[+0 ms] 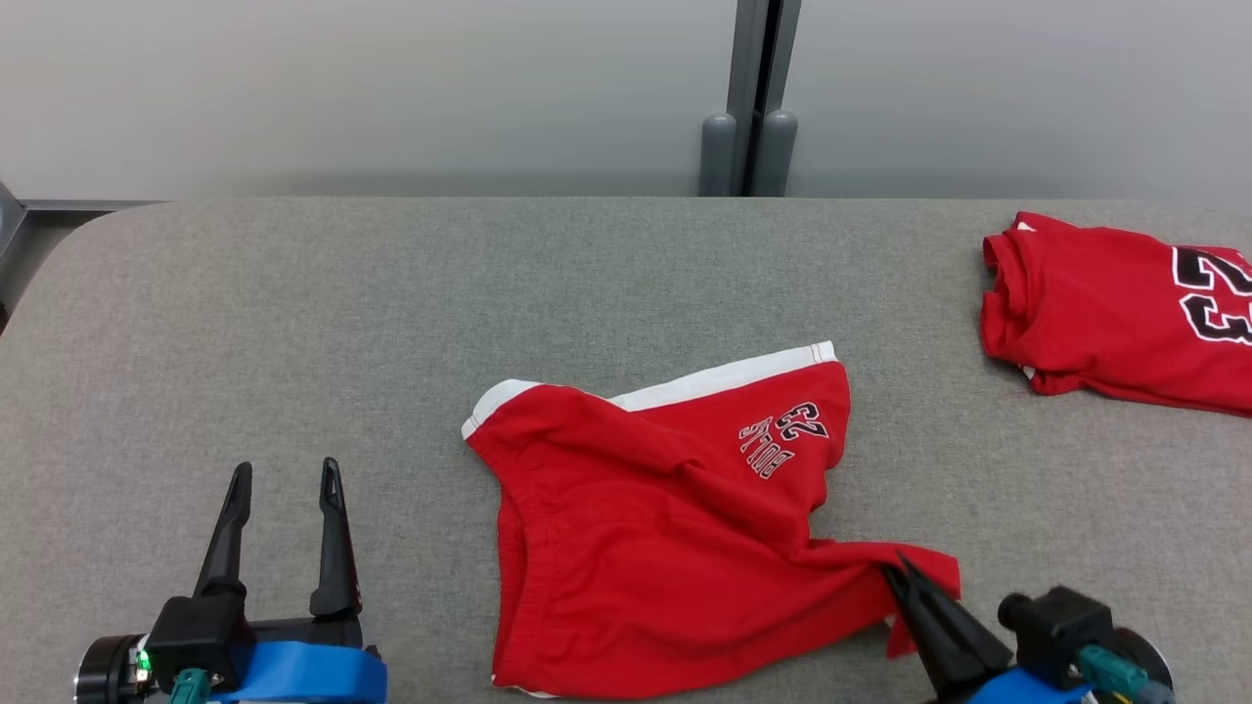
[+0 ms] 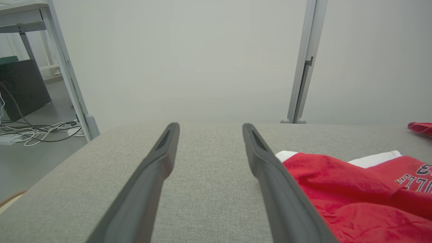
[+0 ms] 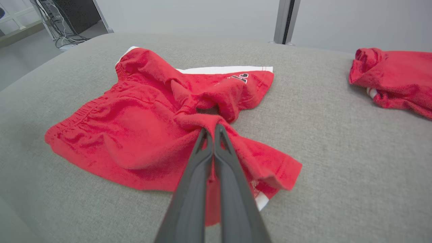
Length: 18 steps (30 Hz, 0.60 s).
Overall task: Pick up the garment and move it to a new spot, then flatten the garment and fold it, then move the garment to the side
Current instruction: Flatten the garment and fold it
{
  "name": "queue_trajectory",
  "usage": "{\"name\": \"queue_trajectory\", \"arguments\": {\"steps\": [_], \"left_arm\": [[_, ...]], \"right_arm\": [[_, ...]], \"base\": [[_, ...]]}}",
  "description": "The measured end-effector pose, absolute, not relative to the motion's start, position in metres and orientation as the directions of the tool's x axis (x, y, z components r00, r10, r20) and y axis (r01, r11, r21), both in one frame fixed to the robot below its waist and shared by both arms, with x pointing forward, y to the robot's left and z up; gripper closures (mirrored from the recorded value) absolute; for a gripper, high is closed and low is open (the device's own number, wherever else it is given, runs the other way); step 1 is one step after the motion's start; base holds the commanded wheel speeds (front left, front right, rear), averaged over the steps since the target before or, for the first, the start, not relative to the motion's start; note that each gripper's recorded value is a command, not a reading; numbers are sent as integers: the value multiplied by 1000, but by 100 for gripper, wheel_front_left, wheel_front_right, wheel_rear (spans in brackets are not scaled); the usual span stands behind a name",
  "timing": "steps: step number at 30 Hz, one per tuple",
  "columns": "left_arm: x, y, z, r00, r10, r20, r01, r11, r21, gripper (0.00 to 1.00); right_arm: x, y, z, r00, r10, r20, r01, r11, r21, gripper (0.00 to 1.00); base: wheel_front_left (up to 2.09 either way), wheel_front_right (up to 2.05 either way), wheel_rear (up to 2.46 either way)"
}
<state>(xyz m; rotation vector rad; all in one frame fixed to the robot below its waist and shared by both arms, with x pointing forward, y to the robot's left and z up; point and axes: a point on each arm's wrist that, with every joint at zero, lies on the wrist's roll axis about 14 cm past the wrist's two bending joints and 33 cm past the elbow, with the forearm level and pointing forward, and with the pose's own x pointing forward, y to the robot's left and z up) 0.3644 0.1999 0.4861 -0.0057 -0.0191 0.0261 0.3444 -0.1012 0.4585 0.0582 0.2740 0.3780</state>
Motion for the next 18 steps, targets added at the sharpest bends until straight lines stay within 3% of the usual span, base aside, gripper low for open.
{"name": "queue_trajectory", "arguments": {"steps": [10,18], "left_arm": [[364,206,488,999,41,24,-41,999,-4,0],[366,212,483,998,63,9,-63,998,-6,0]], "right_arm": [[407,-99,452,886,402,-233,-409,912,20,100],[446,-91,440,885,397,-243,-400,916,39,100]], "base": [[0,0,0],[0,0,0]]}}
